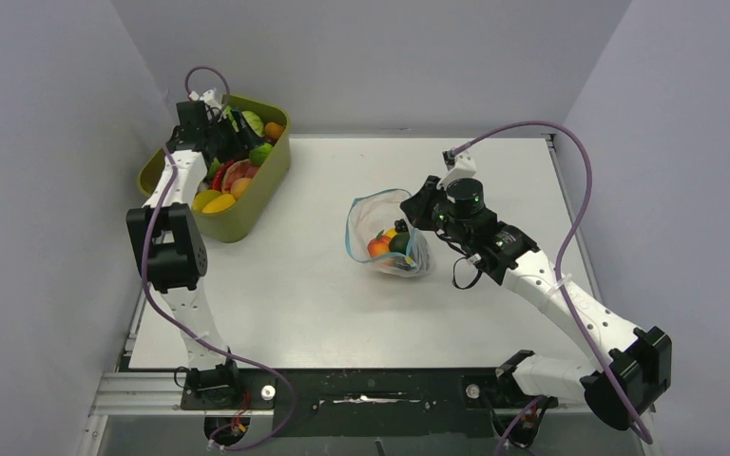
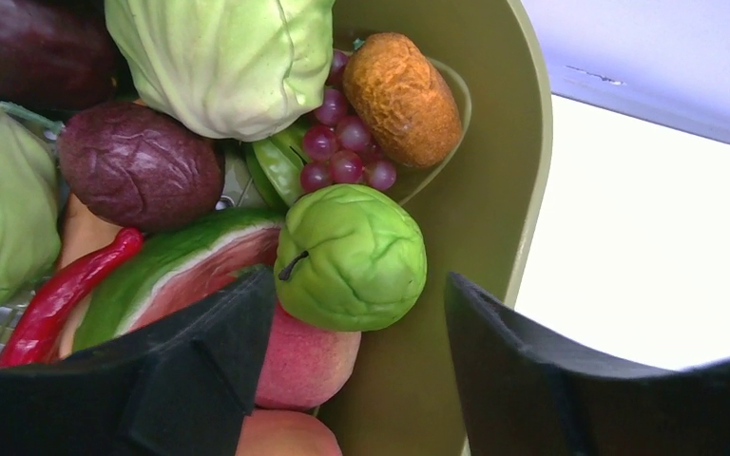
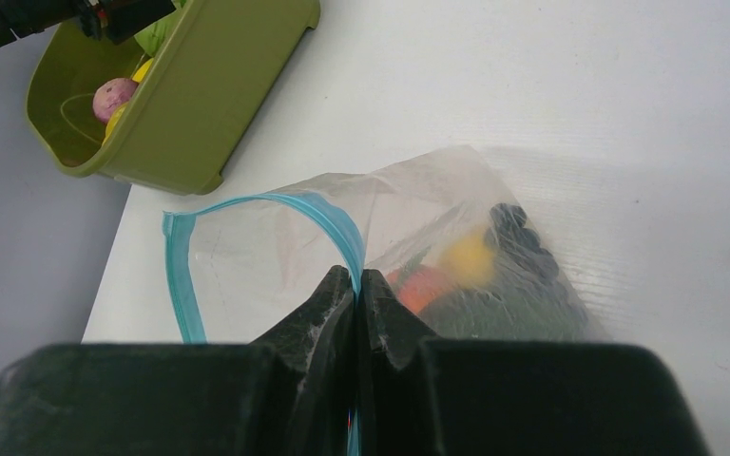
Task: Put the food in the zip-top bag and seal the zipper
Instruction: Pick up the fake fruit from the bin.
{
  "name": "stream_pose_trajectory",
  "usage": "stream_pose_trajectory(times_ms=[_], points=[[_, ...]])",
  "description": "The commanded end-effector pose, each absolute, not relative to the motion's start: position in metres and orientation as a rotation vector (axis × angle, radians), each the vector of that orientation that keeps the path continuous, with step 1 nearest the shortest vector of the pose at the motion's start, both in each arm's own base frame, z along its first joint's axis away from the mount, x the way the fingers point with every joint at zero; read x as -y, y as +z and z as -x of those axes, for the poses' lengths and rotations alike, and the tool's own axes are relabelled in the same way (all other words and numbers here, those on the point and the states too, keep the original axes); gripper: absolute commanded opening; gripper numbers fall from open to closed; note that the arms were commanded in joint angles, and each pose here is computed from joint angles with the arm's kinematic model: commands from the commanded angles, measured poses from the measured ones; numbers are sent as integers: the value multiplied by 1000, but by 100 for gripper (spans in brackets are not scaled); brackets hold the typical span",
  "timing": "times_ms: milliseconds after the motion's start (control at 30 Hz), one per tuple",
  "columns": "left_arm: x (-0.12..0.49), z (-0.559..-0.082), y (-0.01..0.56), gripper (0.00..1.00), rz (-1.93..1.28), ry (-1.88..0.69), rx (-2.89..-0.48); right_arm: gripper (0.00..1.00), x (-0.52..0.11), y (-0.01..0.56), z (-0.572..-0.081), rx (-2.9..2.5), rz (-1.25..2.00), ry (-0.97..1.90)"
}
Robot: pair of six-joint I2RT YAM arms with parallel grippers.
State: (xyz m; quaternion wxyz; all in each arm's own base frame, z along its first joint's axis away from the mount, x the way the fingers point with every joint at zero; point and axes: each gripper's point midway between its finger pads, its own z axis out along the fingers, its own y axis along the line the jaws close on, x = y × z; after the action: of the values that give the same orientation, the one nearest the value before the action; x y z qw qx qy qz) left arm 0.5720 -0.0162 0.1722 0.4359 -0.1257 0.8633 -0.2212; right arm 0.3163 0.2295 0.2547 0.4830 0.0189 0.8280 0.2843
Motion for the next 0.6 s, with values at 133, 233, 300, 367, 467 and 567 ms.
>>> stream_pose_trajectory(times_ms=[133,233,300,367,467,567], points=[[25,-589,176,68,225,-613,-2131,0,-230,290,-317,-1899,-70,750],[30,-588,166,64,225,-635,-2150,0,-231,290,-317,-1899,-71,751],[32,-588,158,63,227,-639,-2166,0,-232,291,-317,-1897,-70,753],[33,-588,147,61,237,-640,-2186,0,-233,291,-317,-1896,-69,755],[33,-588,139,60,245,-633,-2200,0,-233,292,-317,-1897,-67,753],[30,-590,140,54,253,-611,-2201,0,-232,292,-316,-1896,-67,752]])
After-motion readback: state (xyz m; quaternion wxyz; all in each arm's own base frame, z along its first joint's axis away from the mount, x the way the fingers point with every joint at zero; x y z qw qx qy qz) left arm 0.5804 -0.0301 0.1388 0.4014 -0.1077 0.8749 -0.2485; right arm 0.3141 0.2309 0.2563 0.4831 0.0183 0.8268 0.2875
